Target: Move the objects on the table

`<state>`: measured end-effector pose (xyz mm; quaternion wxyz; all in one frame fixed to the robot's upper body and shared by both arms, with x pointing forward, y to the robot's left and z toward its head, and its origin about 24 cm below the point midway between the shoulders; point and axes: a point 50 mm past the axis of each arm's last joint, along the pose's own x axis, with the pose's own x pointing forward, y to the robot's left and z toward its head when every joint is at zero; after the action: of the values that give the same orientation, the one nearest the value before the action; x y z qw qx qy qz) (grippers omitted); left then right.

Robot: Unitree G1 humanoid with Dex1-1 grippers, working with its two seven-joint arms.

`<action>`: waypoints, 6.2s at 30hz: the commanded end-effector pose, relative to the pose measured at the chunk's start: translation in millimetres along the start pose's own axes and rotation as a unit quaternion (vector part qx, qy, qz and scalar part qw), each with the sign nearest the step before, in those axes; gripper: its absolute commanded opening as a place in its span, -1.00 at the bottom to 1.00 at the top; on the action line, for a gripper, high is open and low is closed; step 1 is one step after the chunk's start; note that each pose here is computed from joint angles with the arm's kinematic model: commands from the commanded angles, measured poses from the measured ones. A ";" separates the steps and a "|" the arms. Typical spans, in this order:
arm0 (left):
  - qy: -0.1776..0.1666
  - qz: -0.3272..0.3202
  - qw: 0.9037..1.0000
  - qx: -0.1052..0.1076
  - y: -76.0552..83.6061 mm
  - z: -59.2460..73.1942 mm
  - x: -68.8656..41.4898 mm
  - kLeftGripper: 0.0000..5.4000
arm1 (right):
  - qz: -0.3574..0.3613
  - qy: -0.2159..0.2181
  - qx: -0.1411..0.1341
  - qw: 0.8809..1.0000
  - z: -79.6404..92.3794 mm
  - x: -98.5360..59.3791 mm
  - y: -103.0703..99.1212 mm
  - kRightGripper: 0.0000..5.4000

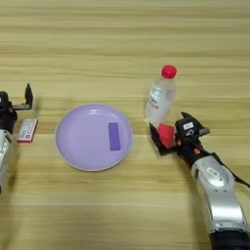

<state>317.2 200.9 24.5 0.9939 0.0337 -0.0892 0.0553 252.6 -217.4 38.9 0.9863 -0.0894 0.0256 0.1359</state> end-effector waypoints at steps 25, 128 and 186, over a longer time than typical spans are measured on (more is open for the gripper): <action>0.005 -0.010 1.000 0.005 -3.6 -1.2 0.6 1.00 | 0.004 -0.084 -0.007 0.996 38.4 33.4 0.9 0.99; -0.128 -0.429 0.894 -0.016 -131.0 37.7 -69.8 1.00 | 0.182 -0.193 0.055 0.963 132.7 56.4 78.4 0.17; -0.038 -0.393 0.919 0.008 -125.2 20.1 -51.0 0.90 | 0.232 -0.150 0.069 0.959 106.1 58.1 119.6 0.16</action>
<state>277.6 67.1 32.0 0.9304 0.0690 -0.1197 -0.3394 278.4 -70.4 103.8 0.9267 0.0081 -0.0553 0.3715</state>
